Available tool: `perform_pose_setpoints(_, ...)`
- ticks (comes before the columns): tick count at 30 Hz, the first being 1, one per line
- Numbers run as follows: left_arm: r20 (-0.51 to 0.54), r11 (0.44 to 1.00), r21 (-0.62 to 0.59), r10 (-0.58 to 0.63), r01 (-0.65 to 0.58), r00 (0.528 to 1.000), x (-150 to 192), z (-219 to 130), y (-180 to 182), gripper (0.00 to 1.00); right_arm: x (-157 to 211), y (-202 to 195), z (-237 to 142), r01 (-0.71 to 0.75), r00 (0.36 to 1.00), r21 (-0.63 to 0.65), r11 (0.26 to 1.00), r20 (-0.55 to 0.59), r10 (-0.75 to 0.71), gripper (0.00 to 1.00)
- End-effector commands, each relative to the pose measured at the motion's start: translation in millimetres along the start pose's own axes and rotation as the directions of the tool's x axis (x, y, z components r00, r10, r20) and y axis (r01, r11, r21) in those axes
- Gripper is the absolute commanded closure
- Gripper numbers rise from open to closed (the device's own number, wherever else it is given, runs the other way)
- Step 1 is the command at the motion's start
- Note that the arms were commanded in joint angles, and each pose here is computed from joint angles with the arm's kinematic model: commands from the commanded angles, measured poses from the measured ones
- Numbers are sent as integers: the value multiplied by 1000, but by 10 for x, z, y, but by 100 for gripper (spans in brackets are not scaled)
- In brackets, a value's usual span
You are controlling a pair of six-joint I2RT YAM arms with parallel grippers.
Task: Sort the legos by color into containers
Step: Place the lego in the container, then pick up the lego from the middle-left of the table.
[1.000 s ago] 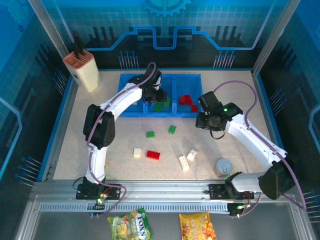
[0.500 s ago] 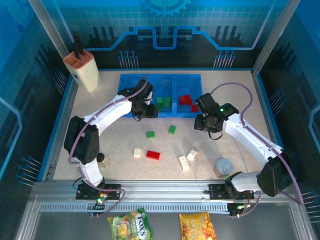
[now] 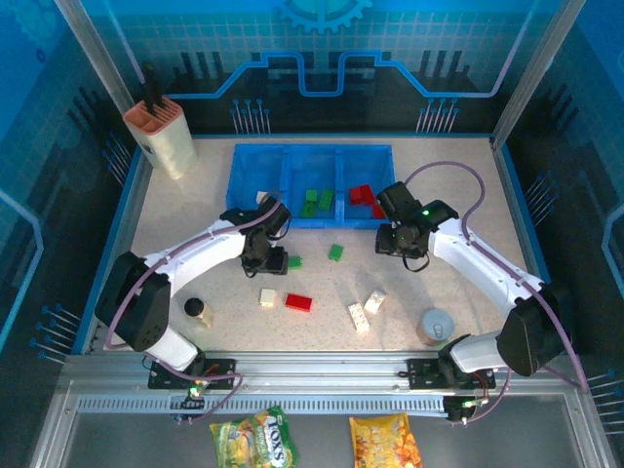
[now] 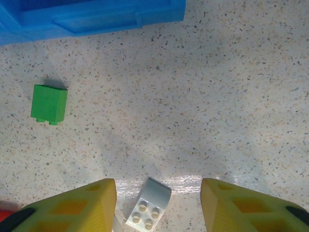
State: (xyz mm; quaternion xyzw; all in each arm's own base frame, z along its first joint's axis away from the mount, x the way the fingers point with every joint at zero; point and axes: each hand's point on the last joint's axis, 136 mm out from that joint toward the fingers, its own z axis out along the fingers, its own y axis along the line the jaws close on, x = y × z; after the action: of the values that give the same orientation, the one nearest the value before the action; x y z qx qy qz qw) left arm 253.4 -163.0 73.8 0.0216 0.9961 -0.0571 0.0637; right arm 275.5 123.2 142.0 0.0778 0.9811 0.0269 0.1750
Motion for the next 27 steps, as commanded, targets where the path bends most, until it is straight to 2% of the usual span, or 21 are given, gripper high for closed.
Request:
perform_pose_setpoints(1, -22, 999, -45, -31, 30, 999, 179, 17, 105, 50, 60, 23, 45, 20, 1000, -3, 1000, -20, -21, 50)
perform_pose_setpoints(16, -127, 992, -109, -73, 59, 989, 635, 400, 107, 45, 85, -4, 58, 24, 999, 6, 1000, -23, -24, 50)
perform_pose_setpoints(27, -146, 989, -126, -92, 74, 985, 709, 524, 149, 49, 85, 5, 81, 24, 999, 9, 1000, -28, -24, 50)
